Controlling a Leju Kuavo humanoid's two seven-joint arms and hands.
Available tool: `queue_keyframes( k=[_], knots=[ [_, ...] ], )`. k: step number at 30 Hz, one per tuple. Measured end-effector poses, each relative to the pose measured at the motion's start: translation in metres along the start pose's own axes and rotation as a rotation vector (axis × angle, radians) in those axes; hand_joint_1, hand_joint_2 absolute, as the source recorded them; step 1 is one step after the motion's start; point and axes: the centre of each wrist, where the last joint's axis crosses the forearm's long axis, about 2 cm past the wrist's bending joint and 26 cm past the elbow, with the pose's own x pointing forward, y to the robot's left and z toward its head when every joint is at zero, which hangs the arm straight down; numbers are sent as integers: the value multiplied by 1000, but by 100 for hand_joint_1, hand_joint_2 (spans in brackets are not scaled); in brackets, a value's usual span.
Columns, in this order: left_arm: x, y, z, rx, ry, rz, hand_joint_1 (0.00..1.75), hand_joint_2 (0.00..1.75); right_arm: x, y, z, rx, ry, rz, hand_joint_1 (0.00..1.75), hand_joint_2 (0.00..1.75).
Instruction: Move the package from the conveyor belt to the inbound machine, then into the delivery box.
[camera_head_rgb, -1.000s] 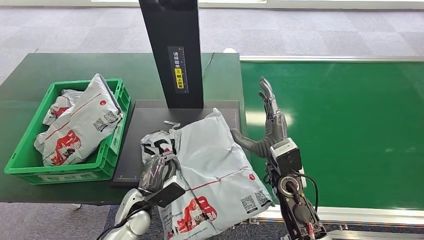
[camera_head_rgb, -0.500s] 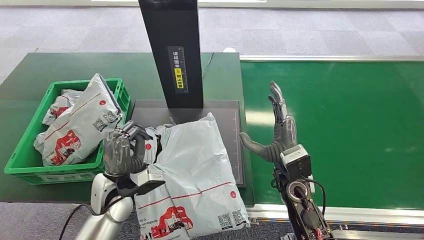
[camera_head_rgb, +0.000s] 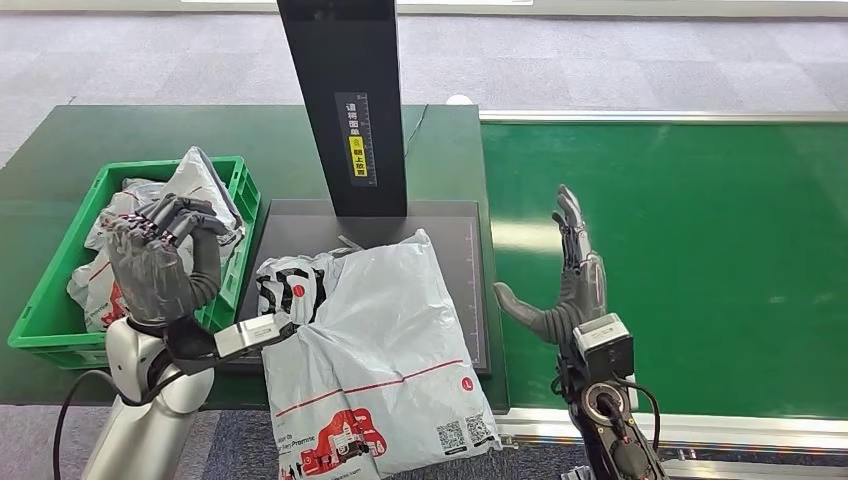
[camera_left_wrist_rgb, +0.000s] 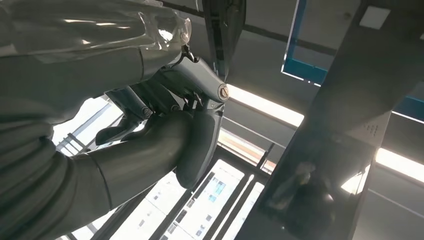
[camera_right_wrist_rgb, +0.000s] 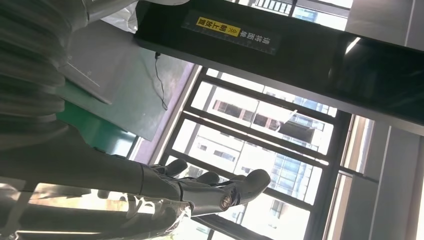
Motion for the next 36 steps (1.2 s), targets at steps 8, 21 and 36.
queue_keyframes(
  k=[8,21,36],
  knots=[
    [-35,11,-38,25,151,-109,175,175,10,4,27,-42,6,49,0,175],
    [-140,-4,-56,-222,446,-145,27,175,30,-10,48,-91,11,83,0,175],
    [-59,-2,15,-45,116,787,0,175,29,-18,34,-118,-23,57,0,175]
  ],
)
